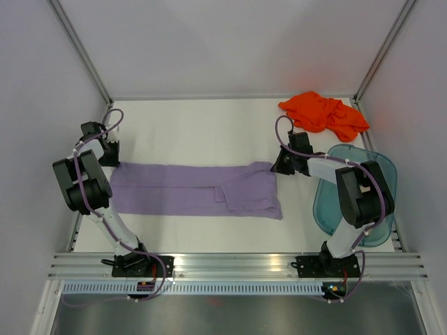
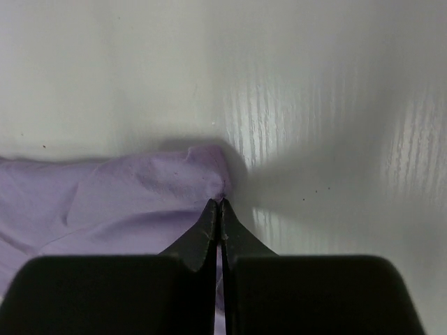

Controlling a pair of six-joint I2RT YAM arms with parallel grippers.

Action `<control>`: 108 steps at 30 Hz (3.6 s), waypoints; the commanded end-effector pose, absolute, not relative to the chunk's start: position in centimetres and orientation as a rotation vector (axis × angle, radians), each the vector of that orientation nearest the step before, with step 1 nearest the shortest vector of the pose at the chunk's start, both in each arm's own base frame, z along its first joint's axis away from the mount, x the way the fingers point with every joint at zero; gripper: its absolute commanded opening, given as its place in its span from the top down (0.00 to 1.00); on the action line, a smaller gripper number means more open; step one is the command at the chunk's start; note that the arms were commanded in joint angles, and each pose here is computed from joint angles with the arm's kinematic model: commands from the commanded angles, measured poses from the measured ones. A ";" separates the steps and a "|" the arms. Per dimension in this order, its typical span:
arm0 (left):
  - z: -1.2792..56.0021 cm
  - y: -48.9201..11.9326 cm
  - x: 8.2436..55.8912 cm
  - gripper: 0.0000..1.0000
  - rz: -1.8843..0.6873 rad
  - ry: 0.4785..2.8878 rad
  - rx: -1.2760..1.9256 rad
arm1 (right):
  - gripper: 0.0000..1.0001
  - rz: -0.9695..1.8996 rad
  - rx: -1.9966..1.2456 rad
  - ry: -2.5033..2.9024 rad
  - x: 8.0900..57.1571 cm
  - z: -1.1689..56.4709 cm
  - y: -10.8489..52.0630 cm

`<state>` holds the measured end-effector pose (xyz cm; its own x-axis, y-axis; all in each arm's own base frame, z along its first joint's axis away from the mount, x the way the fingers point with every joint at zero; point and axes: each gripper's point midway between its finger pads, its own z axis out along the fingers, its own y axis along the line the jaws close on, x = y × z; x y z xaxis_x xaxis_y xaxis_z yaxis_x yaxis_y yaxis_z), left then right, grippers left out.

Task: Roll the t-shirts
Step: Fold the tshirt

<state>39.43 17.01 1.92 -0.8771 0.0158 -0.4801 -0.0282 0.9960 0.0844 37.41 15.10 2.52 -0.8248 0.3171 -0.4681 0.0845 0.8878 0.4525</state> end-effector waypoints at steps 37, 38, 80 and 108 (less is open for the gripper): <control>8.3 7.2 35.2 0.52 -0.083 2.431 0.375 | 0.69 0.474 0.214 2.462 31.8 9.1 12.0; 8.1 5.2 35.0 0.52 -0.088 2.426 0.458 | 0.69 0.483 0.198 2.466 31.4 9.3 12.3; 7.2 -29.7 23.1 0.51 -0.189 1.674 1.910 | 0.62 0.583 0.124 2.608 23.6 6.1 16.7; 3.0 -29.2 22.9 0.81 -0.134 1.747 1.976 | 0.92 0.560 0.091 2.657 23.7 4.4 17.5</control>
<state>22.33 -28.37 2.07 0.1611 0.9155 -0.3688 0.9626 -0.0632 0.2635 22.24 17.25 2.99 -0.9345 0.1239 -0.3336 -0.0192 0.9185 0.3950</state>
